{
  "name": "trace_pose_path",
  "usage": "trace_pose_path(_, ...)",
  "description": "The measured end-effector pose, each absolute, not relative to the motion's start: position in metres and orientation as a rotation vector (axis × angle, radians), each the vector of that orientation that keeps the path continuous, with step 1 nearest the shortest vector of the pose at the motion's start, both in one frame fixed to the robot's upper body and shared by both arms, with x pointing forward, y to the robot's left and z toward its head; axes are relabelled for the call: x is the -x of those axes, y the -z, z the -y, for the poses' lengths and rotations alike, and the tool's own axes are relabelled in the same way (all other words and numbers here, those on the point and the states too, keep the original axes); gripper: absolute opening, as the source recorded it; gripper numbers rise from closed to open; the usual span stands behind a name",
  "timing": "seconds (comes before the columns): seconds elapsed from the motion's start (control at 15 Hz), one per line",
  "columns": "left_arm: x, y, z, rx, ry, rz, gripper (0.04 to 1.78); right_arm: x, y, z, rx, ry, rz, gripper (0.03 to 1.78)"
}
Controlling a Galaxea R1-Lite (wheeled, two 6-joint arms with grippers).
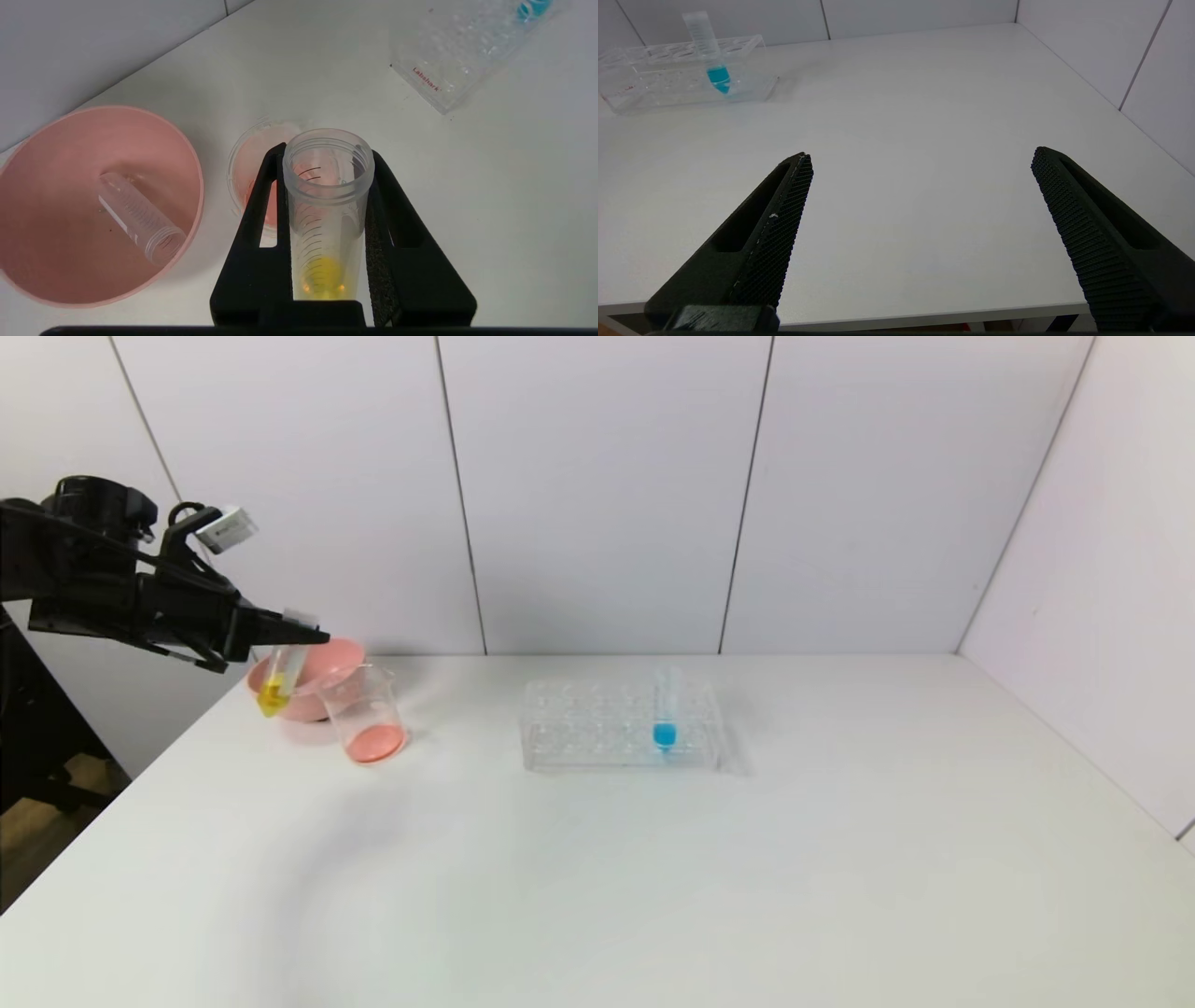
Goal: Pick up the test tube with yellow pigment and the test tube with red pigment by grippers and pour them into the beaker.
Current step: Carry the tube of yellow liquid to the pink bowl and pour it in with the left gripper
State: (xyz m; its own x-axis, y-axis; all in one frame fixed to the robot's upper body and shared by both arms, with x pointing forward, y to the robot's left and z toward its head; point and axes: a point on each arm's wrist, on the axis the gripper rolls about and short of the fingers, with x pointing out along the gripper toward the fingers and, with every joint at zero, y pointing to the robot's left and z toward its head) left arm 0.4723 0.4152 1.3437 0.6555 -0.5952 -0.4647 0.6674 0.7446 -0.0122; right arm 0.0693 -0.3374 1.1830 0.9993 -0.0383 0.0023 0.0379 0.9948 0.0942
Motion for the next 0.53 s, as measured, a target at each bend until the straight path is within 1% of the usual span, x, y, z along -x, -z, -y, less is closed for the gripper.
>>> trace_pose_path(0.13,-0.475,-1.352,-0.41,-0.212,0.705,-0.529,0.45,-0.069,-1.183,0.337,-0.094,0.038,0.004,1.71)
trace_pose_path(0.27,-0.477,-1.348,-0.401,-0.284,0.69,-0.617,0.45,-0.069,-1.183,0.337,-0.095,0.038,0.004,1.71)
trace_pose_path(0.53,-0.48,-1.342,-0.393,-0.372,0.684,-0.667,0.45,-0.069,-1.183,0.337,-0.095,0.038,0.004,1.71)
